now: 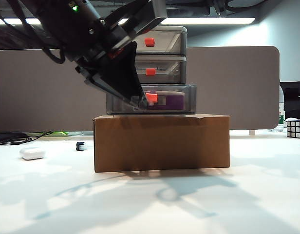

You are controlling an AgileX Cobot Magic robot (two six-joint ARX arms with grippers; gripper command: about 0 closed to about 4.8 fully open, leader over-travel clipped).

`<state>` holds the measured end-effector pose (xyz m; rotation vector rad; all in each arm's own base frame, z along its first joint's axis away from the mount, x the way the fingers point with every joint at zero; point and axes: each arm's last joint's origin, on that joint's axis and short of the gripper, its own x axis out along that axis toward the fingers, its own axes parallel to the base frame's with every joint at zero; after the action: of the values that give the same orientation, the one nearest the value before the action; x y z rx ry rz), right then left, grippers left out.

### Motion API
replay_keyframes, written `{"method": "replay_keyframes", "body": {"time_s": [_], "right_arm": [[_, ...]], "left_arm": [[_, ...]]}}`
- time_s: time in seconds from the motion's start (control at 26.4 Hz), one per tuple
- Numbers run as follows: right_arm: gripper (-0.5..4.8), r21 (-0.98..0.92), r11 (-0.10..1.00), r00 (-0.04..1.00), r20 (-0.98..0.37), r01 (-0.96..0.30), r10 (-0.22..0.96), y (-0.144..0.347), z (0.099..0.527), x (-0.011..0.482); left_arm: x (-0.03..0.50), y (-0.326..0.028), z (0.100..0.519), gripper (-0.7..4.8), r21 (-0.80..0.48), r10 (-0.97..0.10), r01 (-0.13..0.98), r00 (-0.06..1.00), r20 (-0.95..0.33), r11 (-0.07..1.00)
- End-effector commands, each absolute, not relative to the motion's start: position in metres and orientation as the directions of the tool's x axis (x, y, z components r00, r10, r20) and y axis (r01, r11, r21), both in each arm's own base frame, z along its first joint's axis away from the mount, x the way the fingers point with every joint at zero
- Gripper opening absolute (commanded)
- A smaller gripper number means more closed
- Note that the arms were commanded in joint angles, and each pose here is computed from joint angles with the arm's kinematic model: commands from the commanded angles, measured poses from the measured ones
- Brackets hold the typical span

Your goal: Open the third layer of the drawer on the table, pick up a pack of napkins on the table and put it in, and finally close the drawer.

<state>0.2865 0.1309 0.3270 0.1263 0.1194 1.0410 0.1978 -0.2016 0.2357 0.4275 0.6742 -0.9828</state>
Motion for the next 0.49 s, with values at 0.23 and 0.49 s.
{"method": "replay_keyframes", "body": {"time_s": [0.23,0.49], "right_arm": [[-0.06,0.138,0.498,0.499,-0.026,-0.856,0.866,0.131,0.33,0.286],[-0.06,0.123,0.5,0.499,-0.039,-0.857,0.866,0.131,0.329,0.286]], "left_arm": [[0.208,-0.208,0.242,-0.06,0.14,-0.609,0.823,0.511,-0.606,0.55],[0.215,-0.222,0.225,-0.06,0.203,-0.569,0.803,0.552,-0.61,0.561]]}}
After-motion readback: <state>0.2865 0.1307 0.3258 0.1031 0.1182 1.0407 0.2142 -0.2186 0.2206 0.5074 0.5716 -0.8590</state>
